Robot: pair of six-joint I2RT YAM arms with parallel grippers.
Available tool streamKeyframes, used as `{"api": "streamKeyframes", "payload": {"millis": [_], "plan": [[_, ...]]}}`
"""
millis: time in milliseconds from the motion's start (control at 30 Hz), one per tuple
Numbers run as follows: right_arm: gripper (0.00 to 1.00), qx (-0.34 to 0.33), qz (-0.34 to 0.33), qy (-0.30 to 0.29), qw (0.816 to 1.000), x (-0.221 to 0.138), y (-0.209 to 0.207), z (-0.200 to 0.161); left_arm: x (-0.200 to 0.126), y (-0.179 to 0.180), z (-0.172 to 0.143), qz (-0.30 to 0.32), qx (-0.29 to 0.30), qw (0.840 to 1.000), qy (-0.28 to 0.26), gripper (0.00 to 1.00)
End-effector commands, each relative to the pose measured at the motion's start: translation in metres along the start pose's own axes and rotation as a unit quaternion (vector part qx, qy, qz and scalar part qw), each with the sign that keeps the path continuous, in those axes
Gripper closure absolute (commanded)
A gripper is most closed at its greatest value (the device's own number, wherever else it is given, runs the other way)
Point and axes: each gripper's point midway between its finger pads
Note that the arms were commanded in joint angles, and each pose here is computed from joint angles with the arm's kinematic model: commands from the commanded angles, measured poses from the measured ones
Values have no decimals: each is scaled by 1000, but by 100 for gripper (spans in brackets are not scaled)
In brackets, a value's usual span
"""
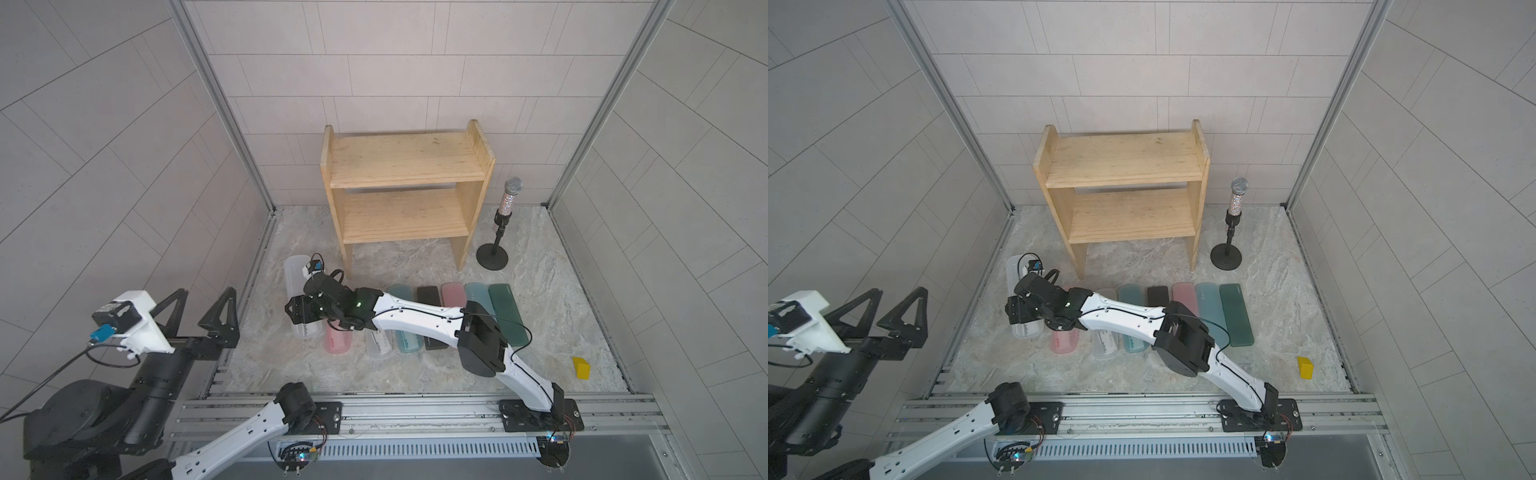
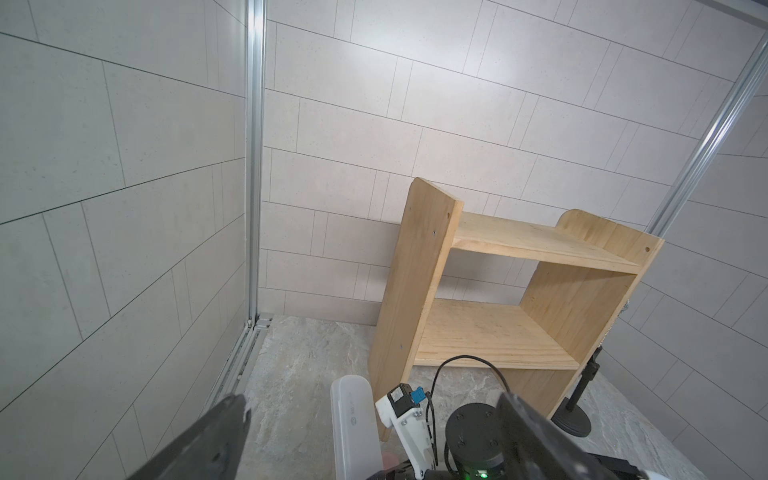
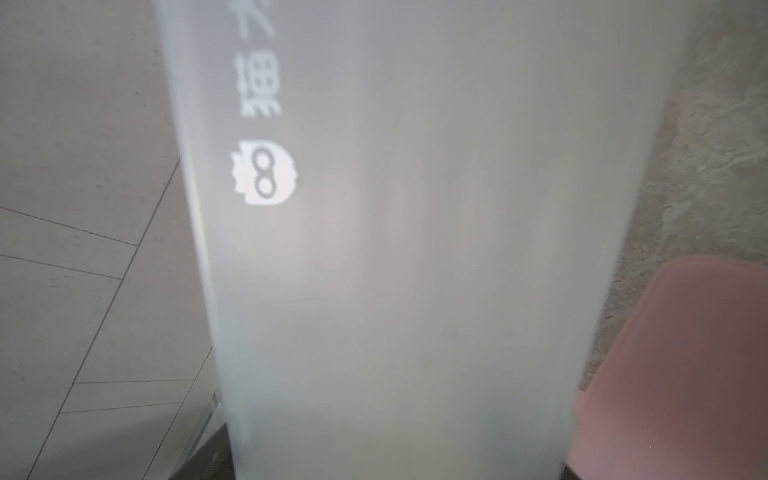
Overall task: Remove the pencil cases from the shelf
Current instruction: Place the pencil case at the center of the board.
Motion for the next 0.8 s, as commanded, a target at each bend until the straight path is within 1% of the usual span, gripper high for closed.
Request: {"api": "streamKeyframes", "payload": {"millis": [0, 167, 267, 367, 467, 600, 767], "plan": [[37, 22, -22, -2, 1000, 14, -16, -1, 8, -11, -18, -8, 29, 999, 37, 0], [36, 41, -33, 6, 999, 37, -35, -7, 9, -17, -30, -20, 23, 998, 48, 0], [36, 47, -36, 6, 998, 43, -42, -7, 10, -20, -39, -25, 14, 998, 51, 0], [34, 54, -37, 6, 998, 48, -47, -6, 13, -24, -46, -24, 20, 998, 60, 0], [26, 58, -41, 5, 997, 51, -53, -3, 18, -30, -52, -26, 28, 997, 71, 0], [14, 64, -35, 6, 997, 56, -57, 1, 21, -35, -57, -32, 26, 996, 78, 0], [7, 65, -28, 6, 997, 55, -55, 7, 19, -33, -58, -32, 17, 996, 76, 0]]}}
Point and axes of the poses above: each gripper's point midway between its finger pads, its own x axis out along the fingers, its own y axis along the line the jaws close on, z = x × y, and after that the axes turned 11 degrees about x, right-handed
